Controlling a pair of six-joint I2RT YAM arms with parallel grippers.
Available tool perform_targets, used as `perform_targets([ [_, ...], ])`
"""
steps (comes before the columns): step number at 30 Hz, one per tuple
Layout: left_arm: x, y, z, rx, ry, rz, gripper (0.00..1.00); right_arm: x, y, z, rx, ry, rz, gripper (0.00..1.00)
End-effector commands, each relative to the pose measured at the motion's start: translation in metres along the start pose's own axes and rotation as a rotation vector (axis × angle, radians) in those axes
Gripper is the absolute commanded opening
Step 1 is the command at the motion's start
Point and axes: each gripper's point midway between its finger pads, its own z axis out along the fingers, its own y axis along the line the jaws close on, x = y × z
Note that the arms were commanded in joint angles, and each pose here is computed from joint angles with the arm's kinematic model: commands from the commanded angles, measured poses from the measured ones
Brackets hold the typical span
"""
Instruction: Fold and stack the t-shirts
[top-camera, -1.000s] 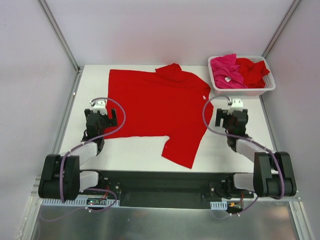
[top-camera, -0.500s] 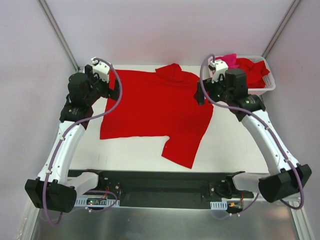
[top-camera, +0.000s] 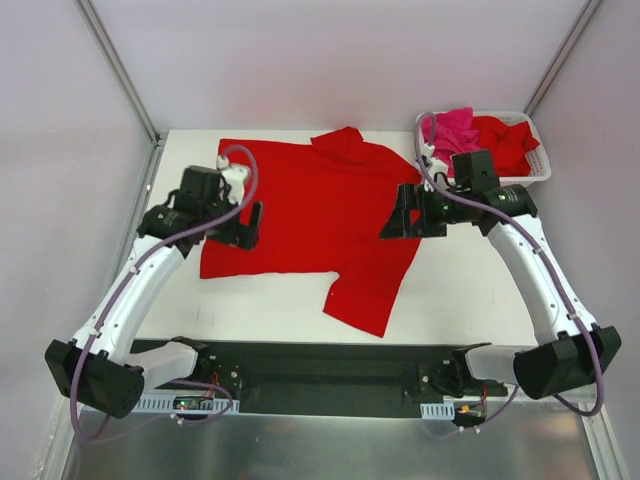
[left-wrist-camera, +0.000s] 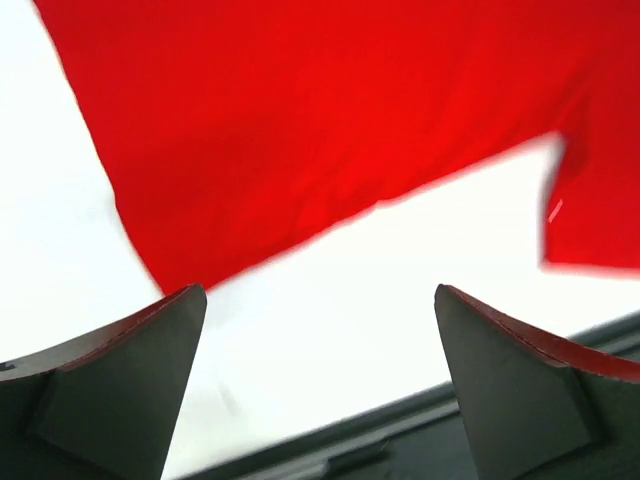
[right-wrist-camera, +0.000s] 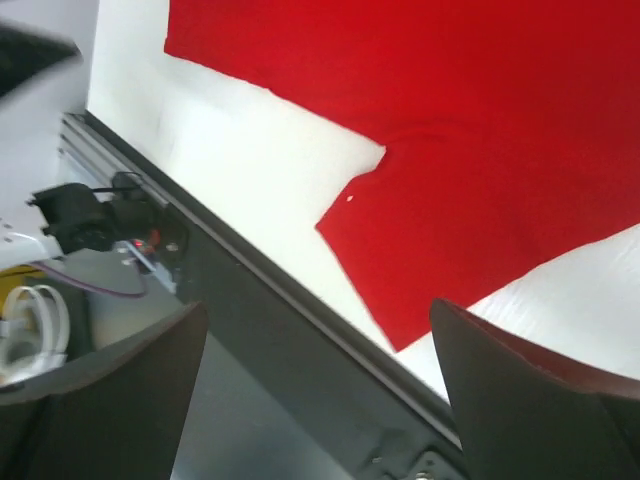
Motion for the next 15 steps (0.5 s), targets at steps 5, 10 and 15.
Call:
perform_targets([
  [5, 0.103, -0.023, -0.016, 0.12, 0.363, 0.197, 0.99, 0.096, -0.026, 0.017, 0.359, 0.529, -0.291, 0.96],
  [10, 0.113, -0.028, -0.004, 0.072, 0.513, 0.015, 0.99, 0.145, -0.041, 0.046, 0.398, 0.612, -0.267, 0.96],
  [15, 0.112, 0.002, 0.003, -0.123, 0.548, -0.061, 0.99, 0.174, -0.034, 0.061, 0.395, 0.651, -0.403, 0.96],
])
